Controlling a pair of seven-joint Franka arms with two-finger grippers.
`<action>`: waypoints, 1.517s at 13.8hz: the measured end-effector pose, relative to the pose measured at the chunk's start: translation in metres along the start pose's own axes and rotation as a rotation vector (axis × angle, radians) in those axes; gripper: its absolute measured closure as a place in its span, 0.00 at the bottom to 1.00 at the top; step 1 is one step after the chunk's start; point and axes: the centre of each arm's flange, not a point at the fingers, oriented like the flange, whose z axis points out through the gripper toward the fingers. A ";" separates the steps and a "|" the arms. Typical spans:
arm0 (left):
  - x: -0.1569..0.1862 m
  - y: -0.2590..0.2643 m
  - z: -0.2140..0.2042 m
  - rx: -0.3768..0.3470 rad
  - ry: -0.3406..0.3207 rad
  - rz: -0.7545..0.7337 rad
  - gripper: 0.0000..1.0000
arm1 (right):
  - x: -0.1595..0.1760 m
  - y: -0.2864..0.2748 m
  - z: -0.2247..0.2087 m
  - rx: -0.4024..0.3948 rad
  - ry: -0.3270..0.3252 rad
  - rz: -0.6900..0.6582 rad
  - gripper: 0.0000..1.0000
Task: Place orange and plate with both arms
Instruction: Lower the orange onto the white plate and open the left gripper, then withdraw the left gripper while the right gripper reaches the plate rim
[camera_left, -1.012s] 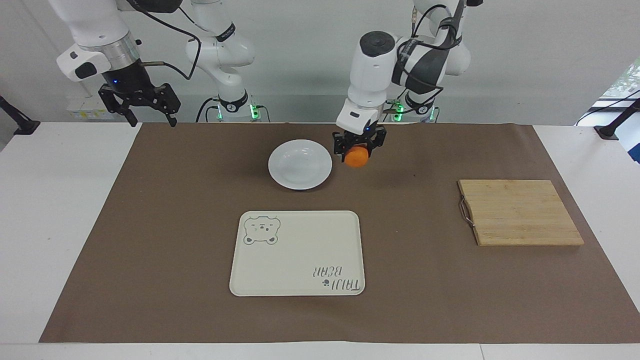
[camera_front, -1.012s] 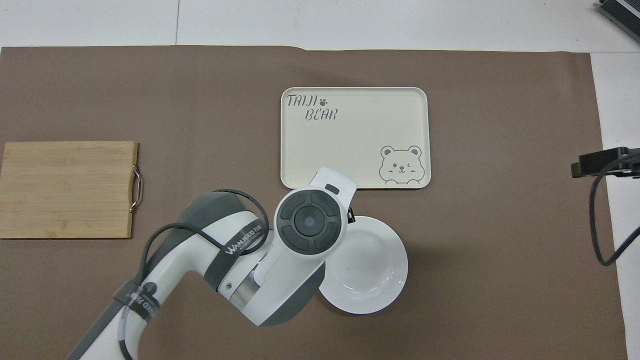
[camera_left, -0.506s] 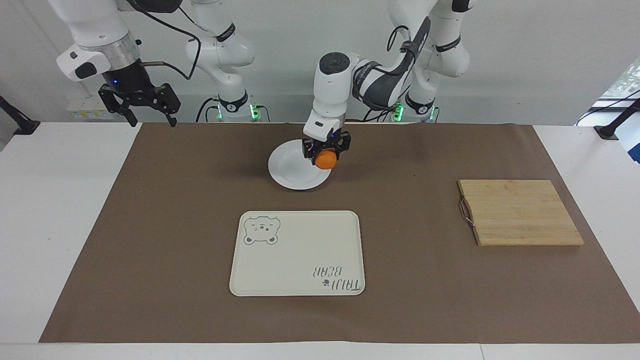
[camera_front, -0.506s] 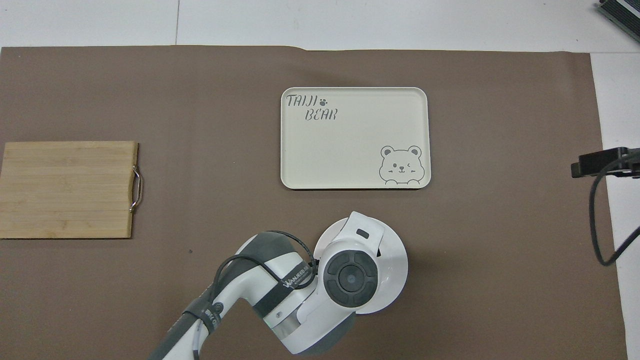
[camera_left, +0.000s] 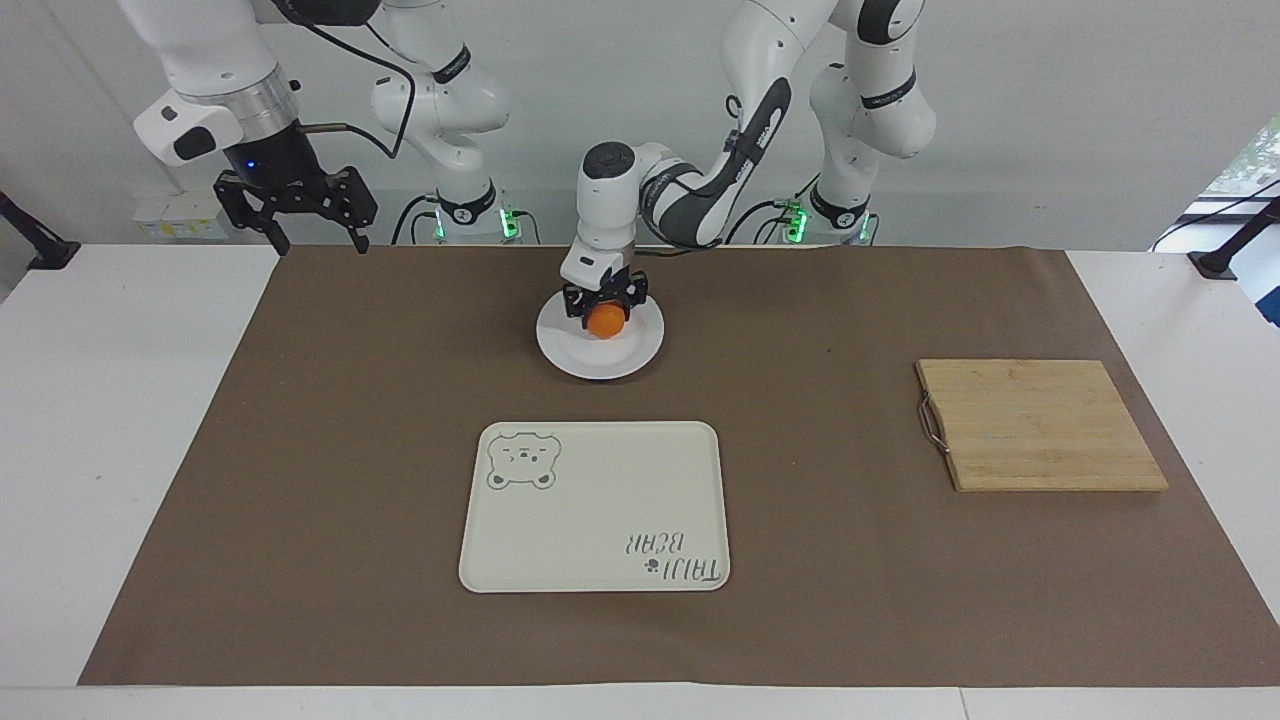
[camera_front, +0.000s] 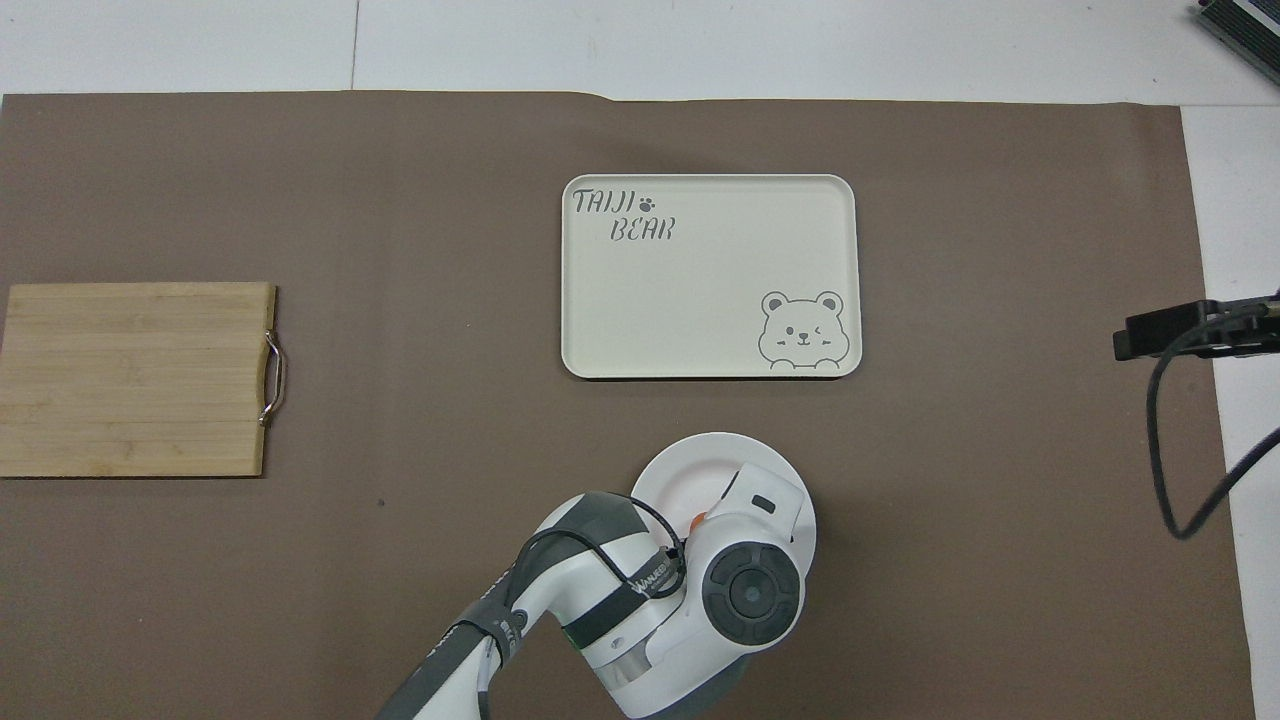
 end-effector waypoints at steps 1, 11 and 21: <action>0.006 0.000 -0.006 -0.007 0.005 -0.007 0.00 | 0.000 -0.001 0.002 0.011 -0.004 -0.003 0.00; 0.165 -0.089 -0.124 0.013 0.040 0.078 0.00 | -0.024 -0.031 0.053 0.368 -0.116 0.008 0.00; 0.321 -0.287 -0.215 0.021 0.055 0.280 0.00 | -0.033 -0.053 0.195 0.601 -0.101 -0.062 0.00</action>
